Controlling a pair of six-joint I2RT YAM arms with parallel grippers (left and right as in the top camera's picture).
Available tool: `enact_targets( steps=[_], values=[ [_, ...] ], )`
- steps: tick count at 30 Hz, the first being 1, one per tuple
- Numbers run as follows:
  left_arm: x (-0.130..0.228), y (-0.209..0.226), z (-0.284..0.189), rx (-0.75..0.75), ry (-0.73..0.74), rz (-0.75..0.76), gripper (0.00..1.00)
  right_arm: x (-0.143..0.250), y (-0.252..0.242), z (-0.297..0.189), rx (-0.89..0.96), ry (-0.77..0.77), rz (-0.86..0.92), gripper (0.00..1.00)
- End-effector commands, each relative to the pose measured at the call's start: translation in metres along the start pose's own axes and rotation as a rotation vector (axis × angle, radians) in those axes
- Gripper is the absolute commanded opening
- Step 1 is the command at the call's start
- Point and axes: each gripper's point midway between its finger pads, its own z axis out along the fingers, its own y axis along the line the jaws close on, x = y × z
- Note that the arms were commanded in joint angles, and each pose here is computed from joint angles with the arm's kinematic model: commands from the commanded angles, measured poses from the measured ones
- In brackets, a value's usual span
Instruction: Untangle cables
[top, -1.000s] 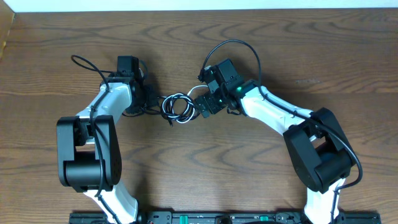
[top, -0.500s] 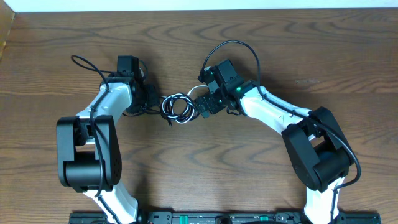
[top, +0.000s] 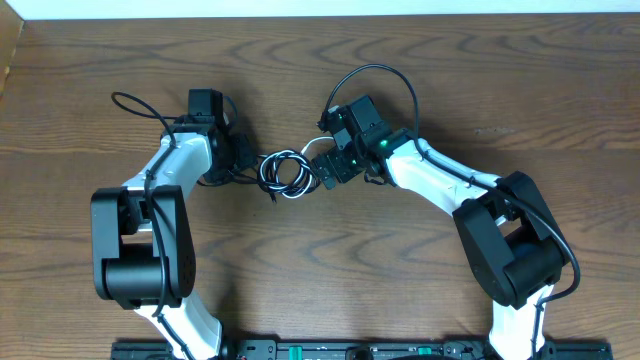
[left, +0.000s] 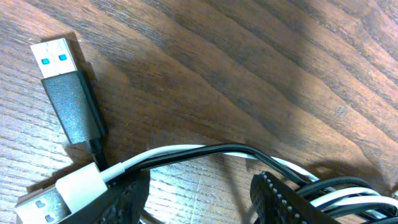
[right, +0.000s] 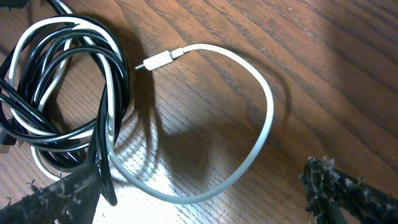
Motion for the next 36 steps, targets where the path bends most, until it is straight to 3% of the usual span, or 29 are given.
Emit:
enact_targets(
  steps=[1,35,36],
  values=[
    [0.0174,0.0046,0.0143,-0.004,0.069,-0.041,0.58,0.0055,0.0004,0.0061,-0.001,0.015,0.001,0.99],
    [0.0189,0.0019,0.0146,-0.003,0.070,-0.036,0.58,0.0032,0.0002,0.0073,-0.001,0.005,-0.001,0.99],
    [0.0194,0.0010,0.0147,-0.002,0.071,-0.033,0.62,0.0033,0.0002,0.0075,-0.001,0.005,-0.001,0.99]
  ],
)
